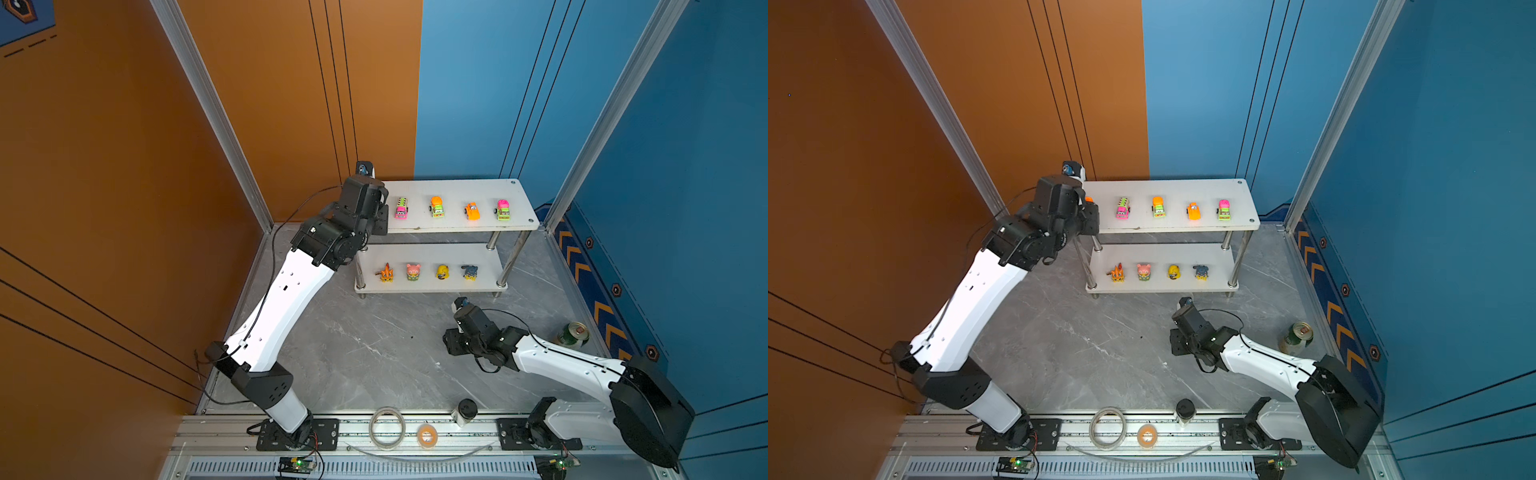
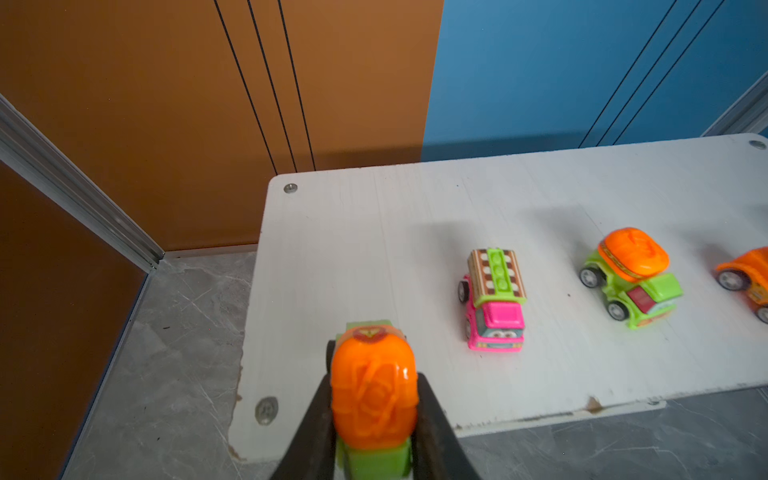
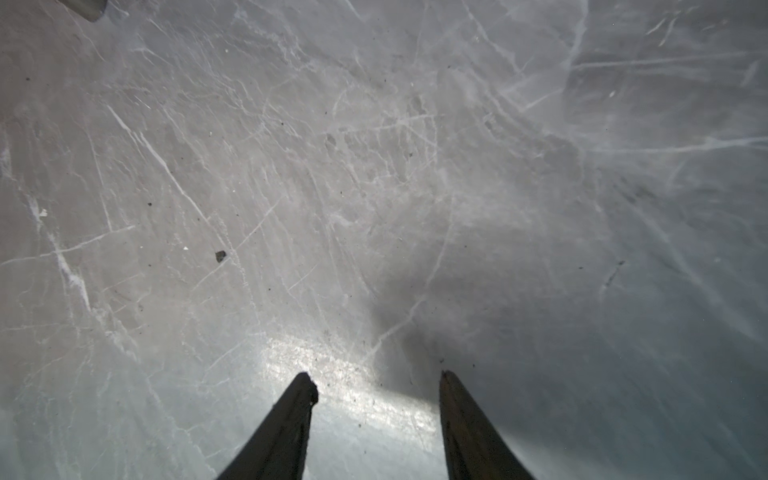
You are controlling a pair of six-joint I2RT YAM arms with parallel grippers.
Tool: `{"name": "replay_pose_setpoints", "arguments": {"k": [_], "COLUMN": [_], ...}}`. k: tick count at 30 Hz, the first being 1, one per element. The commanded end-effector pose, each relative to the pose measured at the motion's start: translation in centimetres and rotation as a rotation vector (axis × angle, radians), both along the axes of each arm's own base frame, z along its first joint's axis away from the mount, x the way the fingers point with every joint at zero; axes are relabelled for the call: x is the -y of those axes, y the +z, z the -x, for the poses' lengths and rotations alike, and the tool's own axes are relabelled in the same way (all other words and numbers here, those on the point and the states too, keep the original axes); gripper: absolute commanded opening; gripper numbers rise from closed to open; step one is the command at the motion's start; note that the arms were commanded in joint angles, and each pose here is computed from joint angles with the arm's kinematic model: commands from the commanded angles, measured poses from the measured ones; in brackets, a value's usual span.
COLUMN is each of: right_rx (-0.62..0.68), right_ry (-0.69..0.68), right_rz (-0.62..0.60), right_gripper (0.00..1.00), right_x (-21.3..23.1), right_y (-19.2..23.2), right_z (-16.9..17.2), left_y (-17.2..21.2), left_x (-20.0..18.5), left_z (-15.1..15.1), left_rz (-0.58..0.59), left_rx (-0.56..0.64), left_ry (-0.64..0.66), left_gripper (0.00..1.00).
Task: Place and organize the plastic toys onto the shelf
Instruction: 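Lift the green car with the left gripper up over the top shelf, then lower the green car onto the top shelf beside the pink car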
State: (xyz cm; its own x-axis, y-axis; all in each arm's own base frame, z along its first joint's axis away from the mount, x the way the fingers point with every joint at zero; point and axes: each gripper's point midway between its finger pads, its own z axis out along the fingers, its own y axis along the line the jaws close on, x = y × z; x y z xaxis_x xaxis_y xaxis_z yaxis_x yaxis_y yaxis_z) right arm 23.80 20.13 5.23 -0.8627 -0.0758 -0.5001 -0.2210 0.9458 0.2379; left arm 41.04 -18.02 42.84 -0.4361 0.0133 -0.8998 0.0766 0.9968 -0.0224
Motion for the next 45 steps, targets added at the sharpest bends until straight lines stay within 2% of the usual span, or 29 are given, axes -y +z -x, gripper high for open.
{"name": "replay_pose_setpoints", "arguments": {"k": [1, 7, 13, 28, 37, 45], "right_rx": [0.005, -0.007, -0.006, -0.014, -0.007, -0.005], "right_ry": [0.009, 0.019, 0.025, 0.04, 0.038, 0.035], "right_rz": [-0.028, -0.026, -0.019, -0.018, -0.01, -0.005], "right_gripper": [0.51, 0.51, 0.51, 0.5, 0.51, 0.51], "right_x": [-1.2, -1.8, -1.8, -2.3, -2.2, -2.1], "right_y": [0.3, -0.4, -0.5, -0.9, -0.9, -1.0], "right_z": [-0.5, -0.6, -0.7, -0.3, -0.3, -0.4], "left_y": [-0.9, -2.9, -4.5, -3.8, -5.4, -5.3], "left_x": [0.4, 0.3, -0.2, -1.1, -1.6, -2.0], "left_z": [-1.3, -3.2, -3.3, -2.6, -3.8, -3.9], "left_rz": [-0.019, -0.015, 0.015, 0.036, 0.009, 0.009], "left_rx": [-0.056, -0.134, -0.185, -0.178, -0.201, -0.199], "left_ry": [-0.06, -0.063, -0.057, -0.036, -0.001, 0.012], "left_gripper": [0.16, 0.15, 0.15, 0.15, 0.23, 0.39]}}
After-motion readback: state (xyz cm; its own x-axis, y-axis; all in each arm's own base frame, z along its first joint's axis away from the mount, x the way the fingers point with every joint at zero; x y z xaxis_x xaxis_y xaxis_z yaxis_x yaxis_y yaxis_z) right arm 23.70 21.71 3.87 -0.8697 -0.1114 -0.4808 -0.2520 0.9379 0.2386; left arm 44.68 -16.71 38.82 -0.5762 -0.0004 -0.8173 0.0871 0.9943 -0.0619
